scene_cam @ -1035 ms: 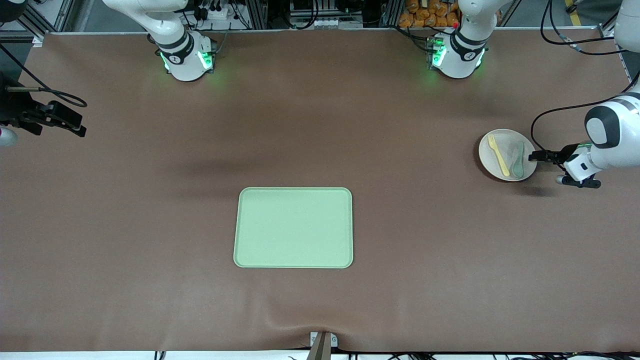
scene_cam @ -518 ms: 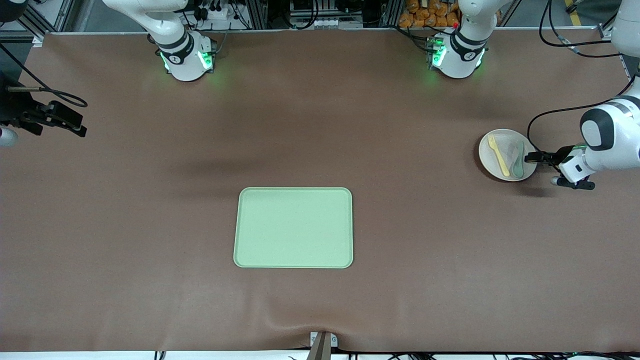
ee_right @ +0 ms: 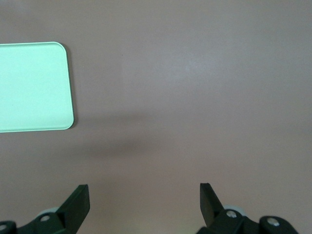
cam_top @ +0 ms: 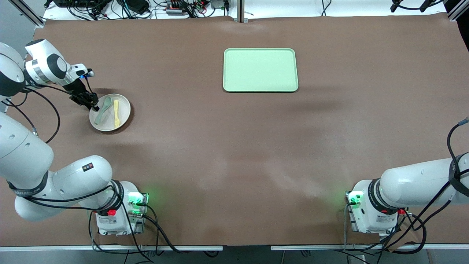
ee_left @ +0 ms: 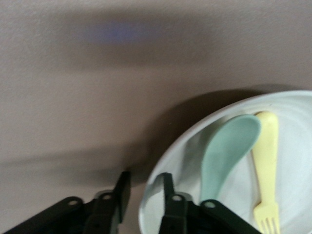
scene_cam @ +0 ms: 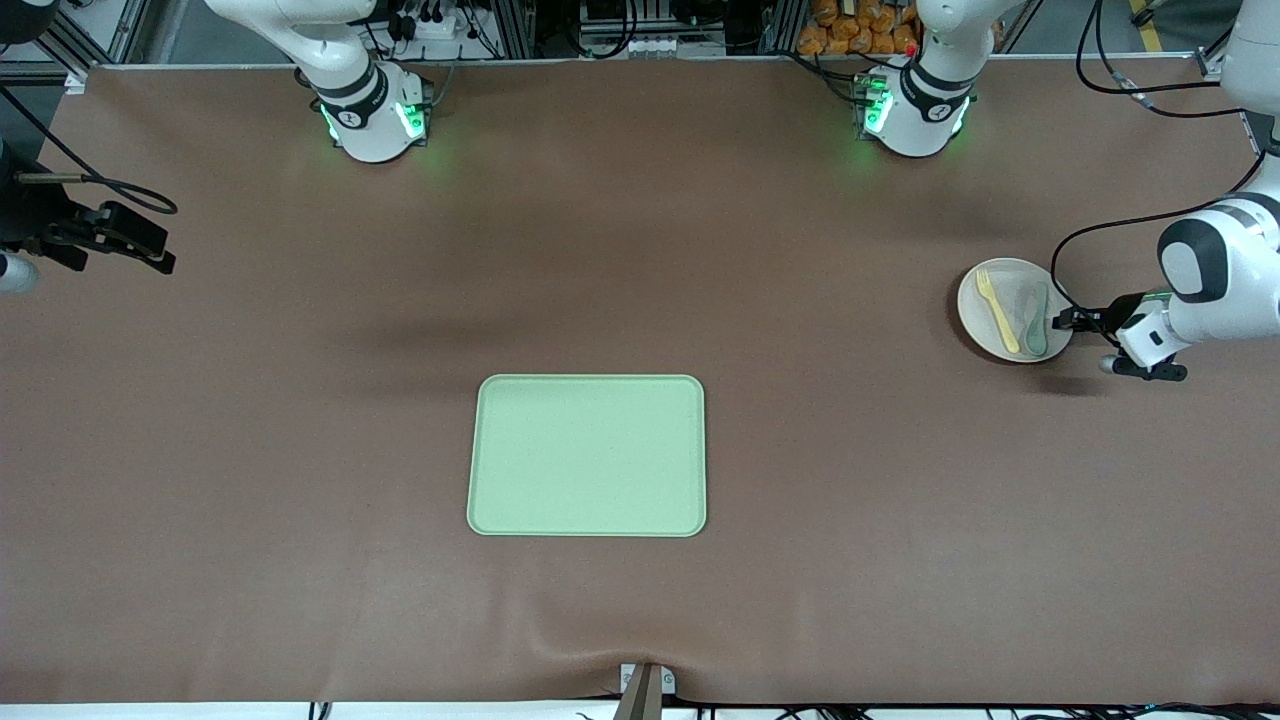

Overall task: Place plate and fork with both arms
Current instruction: 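Close the left gripper on the plate rim and lift it, then carry the plate with the left gripper onto the green tray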

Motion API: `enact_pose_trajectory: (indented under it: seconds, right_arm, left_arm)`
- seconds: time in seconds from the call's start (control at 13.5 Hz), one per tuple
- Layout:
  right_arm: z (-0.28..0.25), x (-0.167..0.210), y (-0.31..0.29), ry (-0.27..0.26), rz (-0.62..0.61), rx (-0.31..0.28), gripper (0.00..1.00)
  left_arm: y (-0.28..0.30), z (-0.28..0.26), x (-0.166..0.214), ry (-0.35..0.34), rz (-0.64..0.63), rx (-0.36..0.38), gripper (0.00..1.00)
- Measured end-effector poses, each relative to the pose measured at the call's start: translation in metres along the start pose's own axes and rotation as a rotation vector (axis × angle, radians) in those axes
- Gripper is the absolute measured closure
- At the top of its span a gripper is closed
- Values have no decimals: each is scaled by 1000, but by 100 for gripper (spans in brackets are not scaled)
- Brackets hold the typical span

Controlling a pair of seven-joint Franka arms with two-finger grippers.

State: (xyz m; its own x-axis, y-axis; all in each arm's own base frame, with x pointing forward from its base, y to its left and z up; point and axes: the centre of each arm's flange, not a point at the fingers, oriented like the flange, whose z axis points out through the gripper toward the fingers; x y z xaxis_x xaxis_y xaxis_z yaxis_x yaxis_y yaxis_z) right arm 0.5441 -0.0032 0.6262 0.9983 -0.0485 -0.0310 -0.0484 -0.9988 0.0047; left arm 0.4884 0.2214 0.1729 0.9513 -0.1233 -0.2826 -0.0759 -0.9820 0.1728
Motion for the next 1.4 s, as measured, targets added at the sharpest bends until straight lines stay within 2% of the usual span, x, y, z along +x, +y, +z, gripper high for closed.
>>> enact_pose_trajectory:
  seconds: [0.07, 0.22, 0.59, 0.67, 0.74, 1.4]
  right_arm:
    - [0, 0, 0, 0, 0, 0, 0]
    - [0, 0, 0, 0, 0, 0, 0]
    - [0, 0, 0, 0, 0, 0, 0]
    - [0, 0, 0, 0, 0, 0, 0]
    - [0, 0, 0, 0, 0, 0, 0]
    - [0, 0, 0, 0, 0, 0, 0]
  left_arm:
    - [2, -1, 1, 2, 0, -5, 81]
    - [6, -4, 2, 7, 3, -12, 87]
    - [14, -6, 8, 15, 20, -12, 88]
    - [17, -8, 11, 22, 22, -17, 90]
    - [21, -11, 14, 35, 22, -28, 93]
    - [61, -64, 53, 210, -21, -152, 94]
